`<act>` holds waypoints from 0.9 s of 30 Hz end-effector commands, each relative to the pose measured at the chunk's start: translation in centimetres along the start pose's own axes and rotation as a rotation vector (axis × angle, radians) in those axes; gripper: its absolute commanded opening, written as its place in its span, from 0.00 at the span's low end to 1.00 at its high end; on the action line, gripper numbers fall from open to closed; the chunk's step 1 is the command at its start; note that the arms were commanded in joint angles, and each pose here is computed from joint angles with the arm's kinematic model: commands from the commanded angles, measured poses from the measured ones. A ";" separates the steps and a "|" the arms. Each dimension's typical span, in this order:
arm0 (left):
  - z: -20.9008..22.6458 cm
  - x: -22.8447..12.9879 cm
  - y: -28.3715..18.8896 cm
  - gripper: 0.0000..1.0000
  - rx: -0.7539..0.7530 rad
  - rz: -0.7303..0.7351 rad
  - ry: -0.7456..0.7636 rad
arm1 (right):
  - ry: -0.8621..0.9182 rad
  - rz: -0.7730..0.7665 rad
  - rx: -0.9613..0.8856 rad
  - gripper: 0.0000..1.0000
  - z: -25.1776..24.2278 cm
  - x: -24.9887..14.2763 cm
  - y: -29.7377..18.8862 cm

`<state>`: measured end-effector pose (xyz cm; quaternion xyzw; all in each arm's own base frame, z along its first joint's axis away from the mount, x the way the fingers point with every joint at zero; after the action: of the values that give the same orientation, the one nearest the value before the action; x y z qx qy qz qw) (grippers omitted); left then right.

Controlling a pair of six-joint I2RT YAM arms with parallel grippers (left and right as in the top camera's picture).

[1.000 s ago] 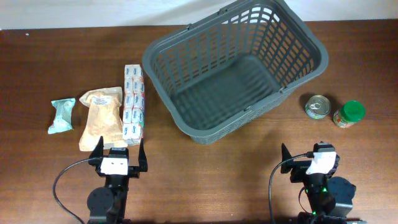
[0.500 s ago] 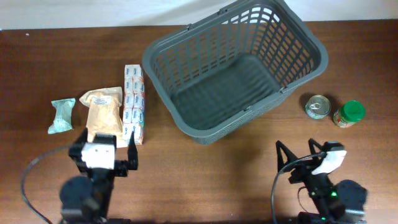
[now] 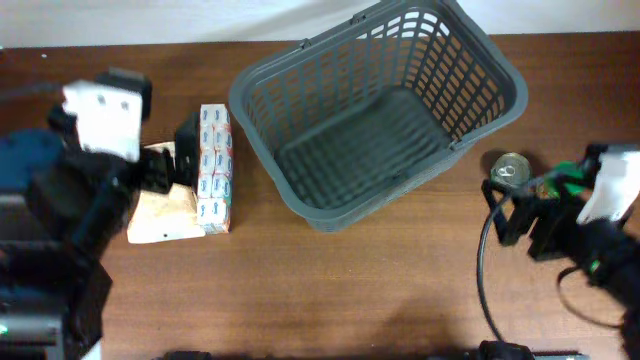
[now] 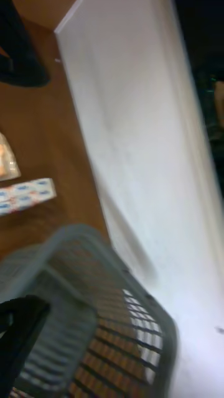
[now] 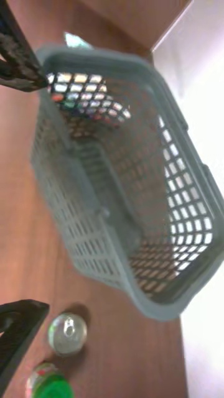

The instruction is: Pack container

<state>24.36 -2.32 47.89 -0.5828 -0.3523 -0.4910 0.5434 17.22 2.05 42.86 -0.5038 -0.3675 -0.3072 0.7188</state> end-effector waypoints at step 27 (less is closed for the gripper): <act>-0.8 -0.7 2.5 0.02 -0.089 0.142 -0.241 | 0.243 0.308 -0.060 0.04 -6.7 8.4 12.2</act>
<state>26.37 -3.09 46.65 -0.6602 -0.3443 -0.4175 0.5208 33.09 -0.75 41.85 -0.5230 -0.1821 -0.2534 0.7931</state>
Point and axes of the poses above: each gripper's point midway between its finger pads, its own y axis out along the fingers, its own z axis along the line the jaws close on, x = y × z, the point moved 6 cm from there along -y, back along the fingers, and after that the axes turned 4 degrees about -y, right-handed, at the moved point
